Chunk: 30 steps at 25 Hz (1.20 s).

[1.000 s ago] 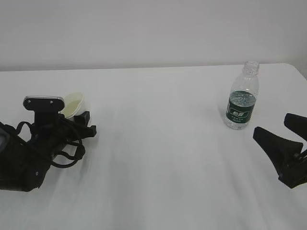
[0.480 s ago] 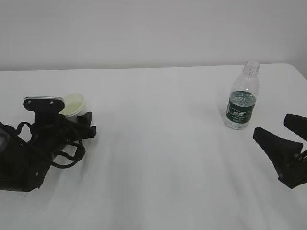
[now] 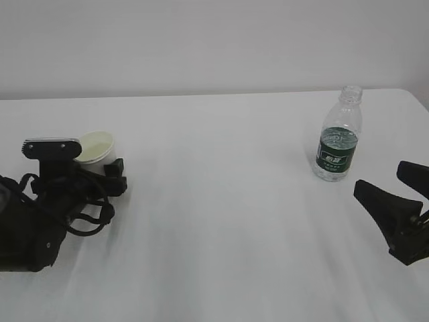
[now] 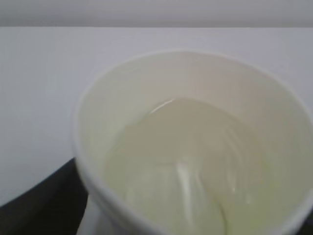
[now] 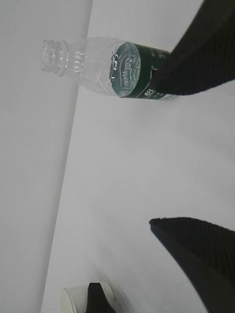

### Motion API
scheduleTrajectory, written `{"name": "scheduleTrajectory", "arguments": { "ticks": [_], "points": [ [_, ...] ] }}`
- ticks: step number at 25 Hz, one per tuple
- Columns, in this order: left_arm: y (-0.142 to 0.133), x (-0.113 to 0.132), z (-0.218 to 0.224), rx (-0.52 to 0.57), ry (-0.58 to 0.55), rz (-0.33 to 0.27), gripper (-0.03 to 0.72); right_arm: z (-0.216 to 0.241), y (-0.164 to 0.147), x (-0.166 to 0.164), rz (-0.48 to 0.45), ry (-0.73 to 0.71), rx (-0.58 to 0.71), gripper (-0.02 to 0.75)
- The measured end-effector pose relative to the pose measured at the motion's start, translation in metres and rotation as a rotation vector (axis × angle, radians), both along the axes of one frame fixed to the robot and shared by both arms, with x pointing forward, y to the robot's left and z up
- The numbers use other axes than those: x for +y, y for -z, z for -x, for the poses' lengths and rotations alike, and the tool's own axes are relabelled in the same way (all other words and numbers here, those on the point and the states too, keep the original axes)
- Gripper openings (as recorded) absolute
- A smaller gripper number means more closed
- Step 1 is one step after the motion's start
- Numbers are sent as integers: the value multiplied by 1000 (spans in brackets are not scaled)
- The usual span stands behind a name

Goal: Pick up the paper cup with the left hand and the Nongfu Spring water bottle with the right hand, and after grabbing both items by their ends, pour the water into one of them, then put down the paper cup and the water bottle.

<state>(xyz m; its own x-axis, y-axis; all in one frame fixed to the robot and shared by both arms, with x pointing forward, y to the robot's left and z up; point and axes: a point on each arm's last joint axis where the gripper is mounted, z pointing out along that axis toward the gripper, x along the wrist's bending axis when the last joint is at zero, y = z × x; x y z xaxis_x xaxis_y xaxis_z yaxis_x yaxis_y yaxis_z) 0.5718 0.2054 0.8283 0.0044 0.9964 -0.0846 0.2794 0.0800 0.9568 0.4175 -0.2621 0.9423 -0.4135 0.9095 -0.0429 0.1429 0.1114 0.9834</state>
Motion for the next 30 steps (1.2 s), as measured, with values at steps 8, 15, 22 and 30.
{"name": "scheduleTrajectory", "arguments": {
  "ticks": [8,15,22,30],
  "points": [
    [-16,2,15,-4,43,-6,670,0,0,0,1,0,2,593],
    [-18,4,28,19,74,-19,669,0,0,0,1,0,2,593],
    [-35,11,48,15,80,2,664,0,0,0,-1,-1,-3,593],
    [-43,25,85,65,79,-7,642,6,-3,3,-60,-26,-40,593]
  ]
}}
